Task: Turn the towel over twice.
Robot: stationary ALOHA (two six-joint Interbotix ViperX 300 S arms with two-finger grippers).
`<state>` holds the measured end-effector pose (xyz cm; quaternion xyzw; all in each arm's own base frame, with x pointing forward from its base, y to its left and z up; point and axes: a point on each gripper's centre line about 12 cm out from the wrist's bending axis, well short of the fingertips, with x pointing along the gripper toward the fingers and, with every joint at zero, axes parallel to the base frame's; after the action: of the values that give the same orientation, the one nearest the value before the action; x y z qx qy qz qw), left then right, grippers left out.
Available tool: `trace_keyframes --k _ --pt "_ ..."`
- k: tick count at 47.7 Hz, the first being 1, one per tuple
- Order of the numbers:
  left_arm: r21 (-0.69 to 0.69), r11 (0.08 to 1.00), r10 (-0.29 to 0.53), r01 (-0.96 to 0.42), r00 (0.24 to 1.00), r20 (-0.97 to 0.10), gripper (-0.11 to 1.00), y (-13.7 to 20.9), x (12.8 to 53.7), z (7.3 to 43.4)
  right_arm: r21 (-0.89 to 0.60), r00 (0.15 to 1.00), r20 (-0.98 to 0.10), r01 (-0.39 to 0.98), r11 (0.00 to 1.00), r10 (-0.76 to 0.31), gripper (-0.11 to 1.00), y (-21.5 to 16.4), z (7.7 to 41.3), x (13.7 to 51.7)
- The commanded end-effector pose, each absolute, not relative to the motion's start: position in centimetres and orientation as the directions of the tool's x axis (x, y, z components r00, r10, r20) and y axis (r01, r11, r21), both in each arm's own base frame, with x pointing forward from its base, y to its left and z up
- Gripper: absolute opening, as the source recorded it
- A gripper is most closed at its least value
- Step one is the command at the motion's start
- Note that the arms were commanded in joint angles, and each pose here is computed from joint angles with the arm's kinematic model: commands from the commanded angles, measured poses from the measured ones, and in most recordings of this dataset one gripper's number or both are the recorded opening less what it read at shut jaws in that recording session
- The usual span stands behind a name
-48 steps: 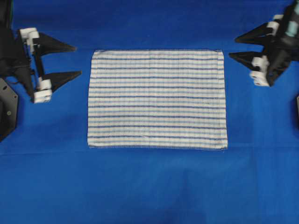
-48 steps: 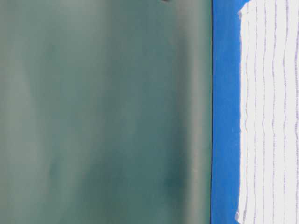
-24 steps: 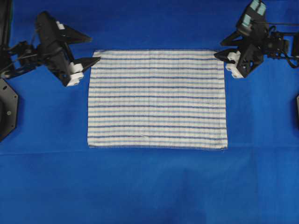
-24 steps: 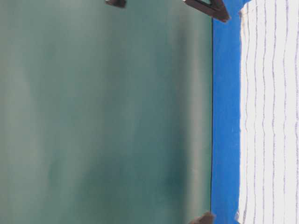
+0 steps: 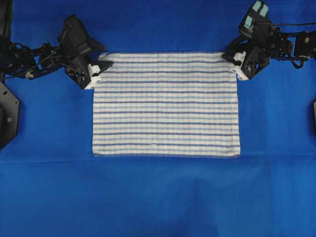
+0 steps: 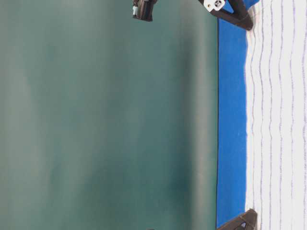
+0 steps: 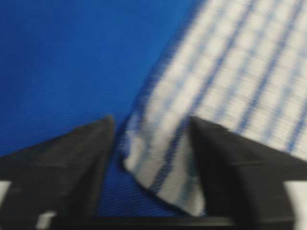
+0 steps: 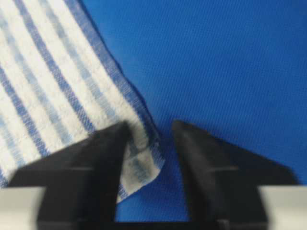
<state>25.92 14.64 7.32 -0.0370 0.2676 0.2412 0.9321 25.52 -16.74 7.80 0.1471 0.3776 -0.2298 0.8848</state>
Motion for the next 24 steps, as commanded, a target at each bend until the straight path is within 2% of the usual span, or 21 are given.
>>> trace_keyframes --k 1,6,9,16,24 --pt "0.060 0.878 0.433 -0.475 0.734 -0.523 0.41 14.9 26.1 7.4 0.085 0.610 -0.736 0.515 0.853 -0.295 0.36 -16.7 7.8 25.6" --pt "0.060 0.877 0.433 -0.477 0.729 -0.530 0.12 15.1 26.2 7.4 0.083 0.607 -0.738 0.516 0.853 -0.295 0.06 -16.7 7.8 25.6" --pt "0.061 0.874 0.438 -0.482 0.728 -0.527 0.02 15.3 26.2 7.5 0.082 0.607 -0.737 0.517 0.852 -0.297 0.04 -16.8 7.9 25.7" --pt "0.077 0.866 0.459 -0.494 0.725 -0.514 0.03 16.0 26.0 8.1 0.074 0.607 -0.732 0.523 0.849 -0.310 0.03 -17.1 8.5 25.8" --pt "0.095 0.856 0.489 -0.509 0.735 -0.469 0.03 17.1 26.3 10.4 0.045 0.591 -0.719 0.565 0.824 -0.366 0.03 -18.8 10.3 25.7"
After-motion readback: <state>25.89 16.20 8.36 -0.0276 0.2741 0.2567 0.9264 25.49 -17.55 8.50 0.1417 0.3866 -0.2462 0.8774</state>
